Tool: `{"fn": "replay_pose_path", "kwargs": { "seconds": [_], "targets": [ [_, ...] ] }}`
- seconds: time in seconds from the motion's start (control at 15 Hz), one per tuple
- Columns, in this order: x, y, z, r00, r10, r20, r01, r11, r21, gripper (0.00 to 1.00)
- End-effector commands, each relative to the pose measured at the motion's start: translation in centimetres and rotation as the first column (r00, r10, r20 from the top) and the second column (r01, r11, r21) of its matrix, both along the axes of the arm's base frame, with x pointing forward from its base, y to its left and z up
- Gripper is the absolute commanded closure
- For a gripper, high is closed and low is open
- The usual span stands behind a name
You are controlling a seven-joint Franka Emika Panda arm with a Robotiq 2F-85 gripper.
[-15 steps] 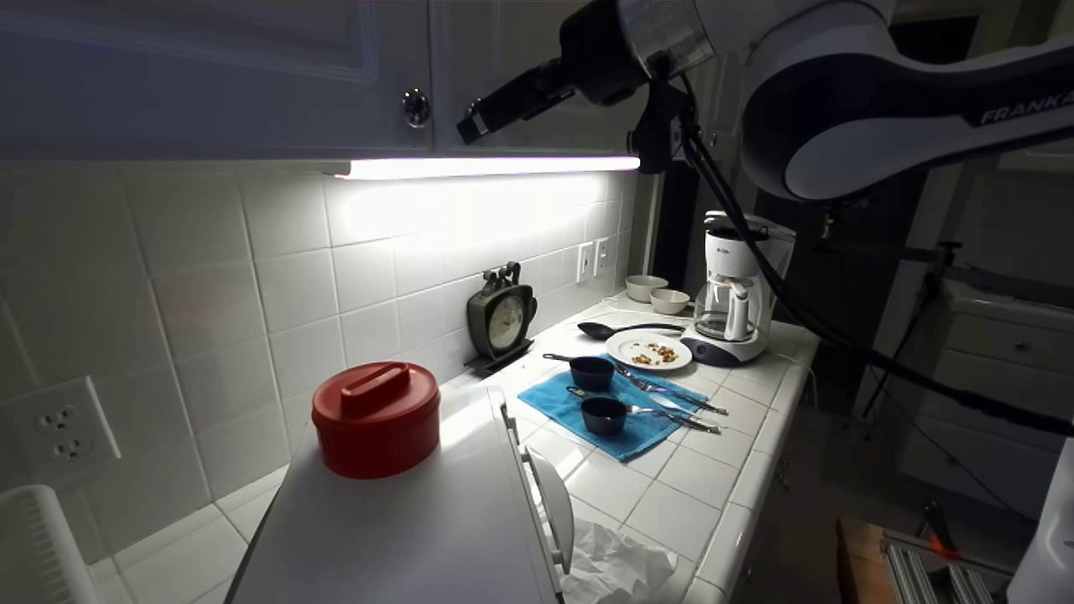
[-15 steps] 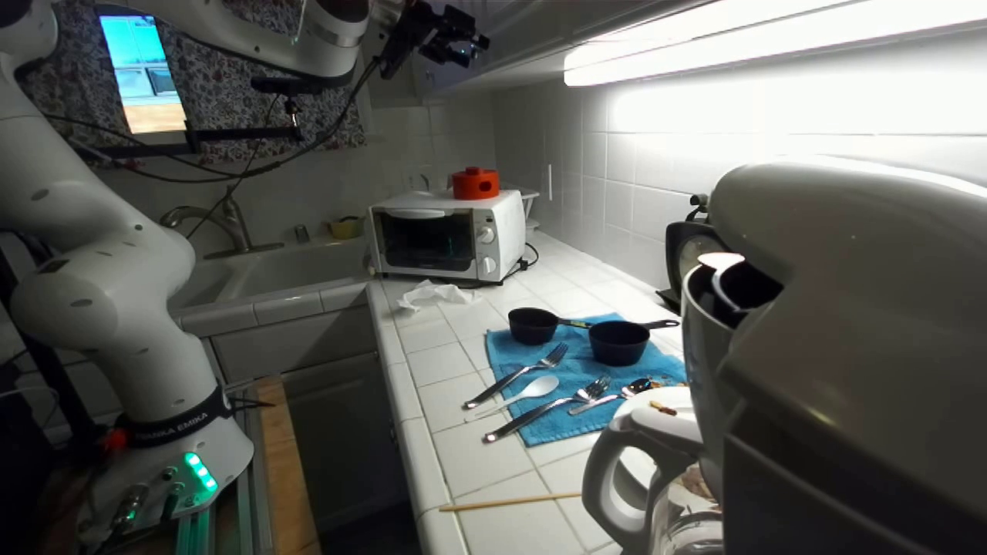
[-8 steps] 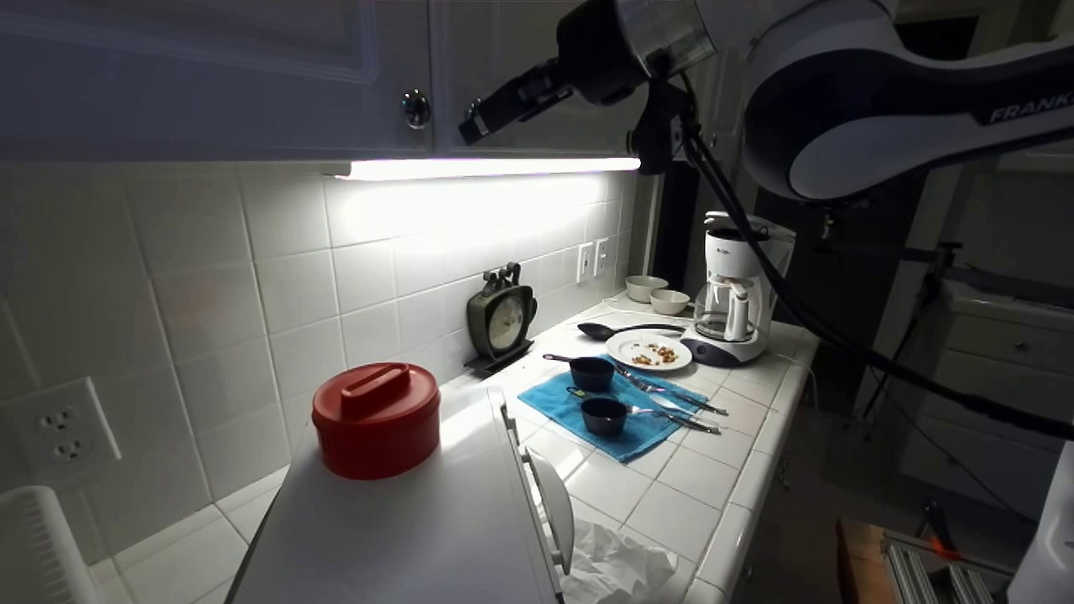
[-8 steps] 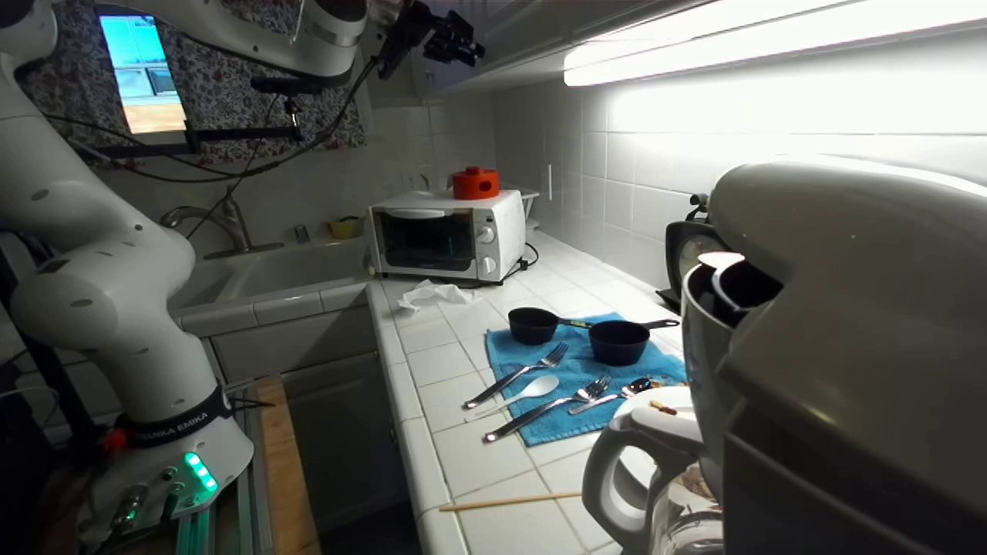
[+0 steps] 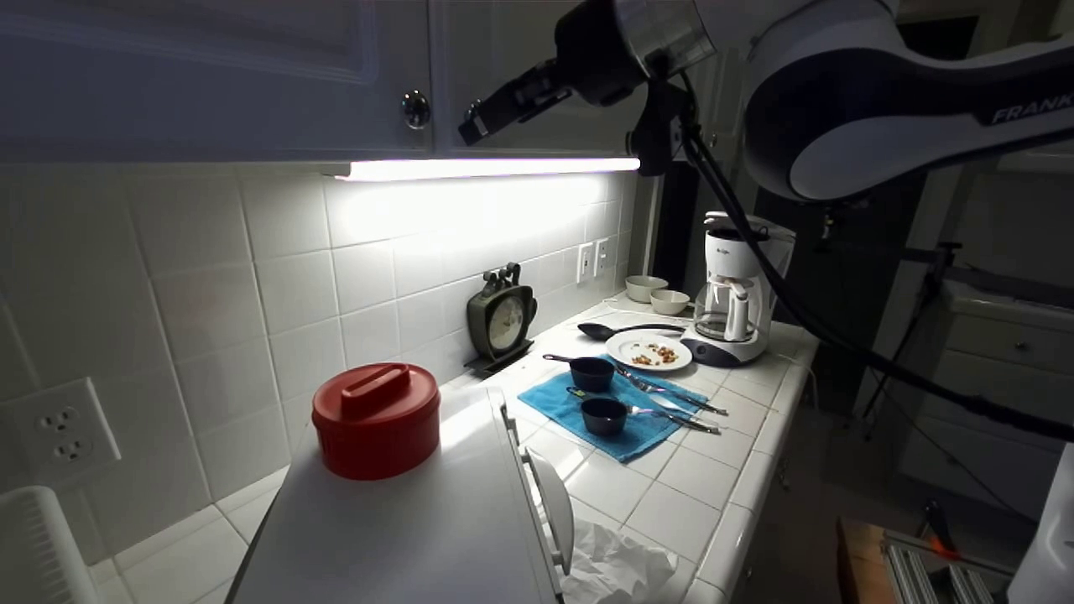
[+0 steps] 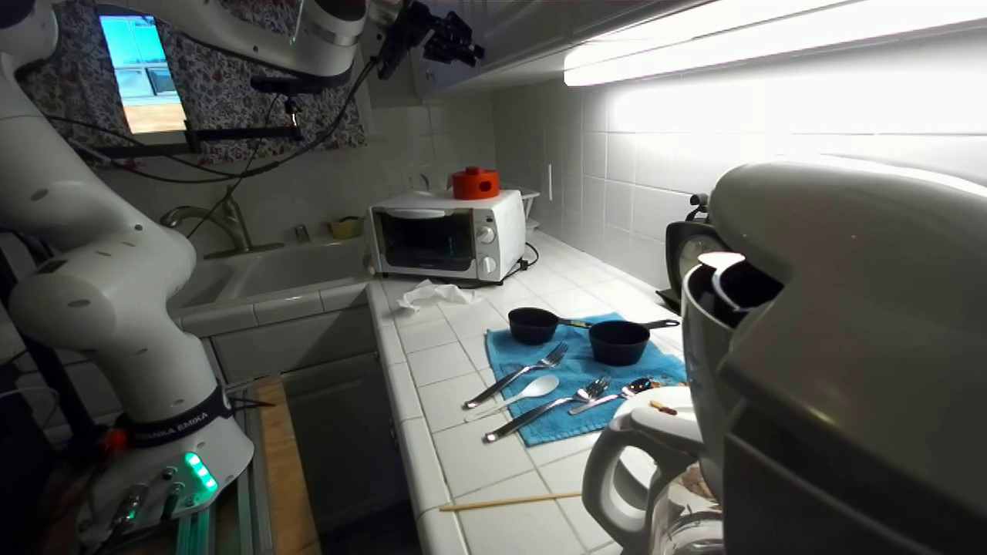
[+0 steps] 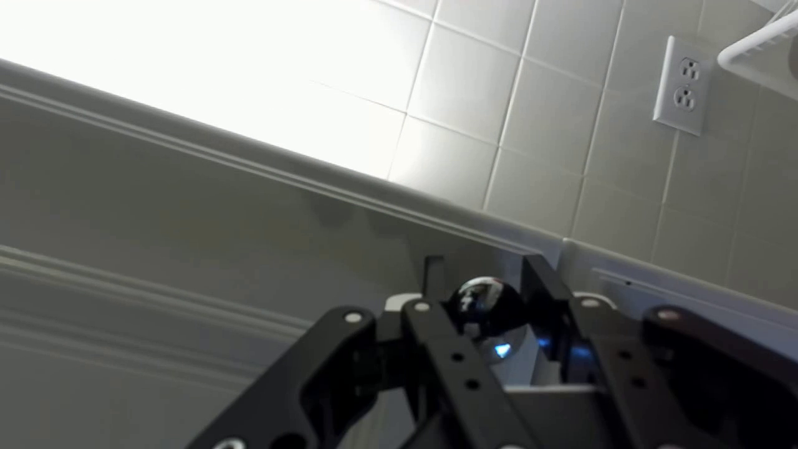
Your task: Open the right side of the top cabinet
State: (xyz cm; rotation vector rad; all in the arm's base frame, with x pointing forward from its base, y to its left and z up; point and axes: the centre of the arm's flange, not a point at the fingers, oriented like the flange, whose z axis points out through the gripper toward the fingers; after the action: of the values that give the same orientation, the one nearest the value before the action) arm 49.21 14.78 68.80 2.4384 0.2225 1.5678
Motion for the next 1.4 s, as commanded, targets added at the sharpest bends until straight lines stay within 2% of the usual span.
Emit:
{"fn": "replay_pose_path", "kwargs": {
  "seconds": [0.0, 0.07, 0.4, 0.6, 0.93, 1.0, 1.07, 1.13, 1.27, 1.33],
  "targets": [
    [1.1, 0.4, 1.0, 1.0, -0.007, 0.013, 0.007, 1.0, -0.025, 0.64],
    [1.1, 0.4, 0.9, 1.0, -0.007, 0.013, 0.007, 1.0, -0.026, 0.68],
    [1.3, 0.5, 1.0, 1.0, -0.005, 0.011, 0.005, 1.0, -0.029, 0.69],
    [1.4, 0.7, 1.1, 1.0, -0.005, 0.009, 0.005, 0.999, -0.034, 0.64],
    [1.5, 1.1, 1.2, 1.0, -0.006, 0.005, 0.007, 0.999, -0.042, 0.62],
    [1.5, 1.2, 1.2, 1.0, -0.006, 0.004, 0.006, 0.999, -0.043, 0.6],
    [1.5, 1.3, 1.2, 1.0, -0.007, 0.004, 0.008, 0.999, -0.045, 0.5],
    [1.5, 1.3, 1.1, 1.0, -0.007, 0.003, 0.007, 0.999, -0.046, 0.48],
    [1.6, 1.6, 1.1, 1.0, -0.003, 0.002, 0.003, 0.999, -0.046, 0.46],
    [1.6, 1.6, 1.1, 1.0, -0.004, 0.003, 0.004, 0.999, -0.047, 0.49]
  ]
}}
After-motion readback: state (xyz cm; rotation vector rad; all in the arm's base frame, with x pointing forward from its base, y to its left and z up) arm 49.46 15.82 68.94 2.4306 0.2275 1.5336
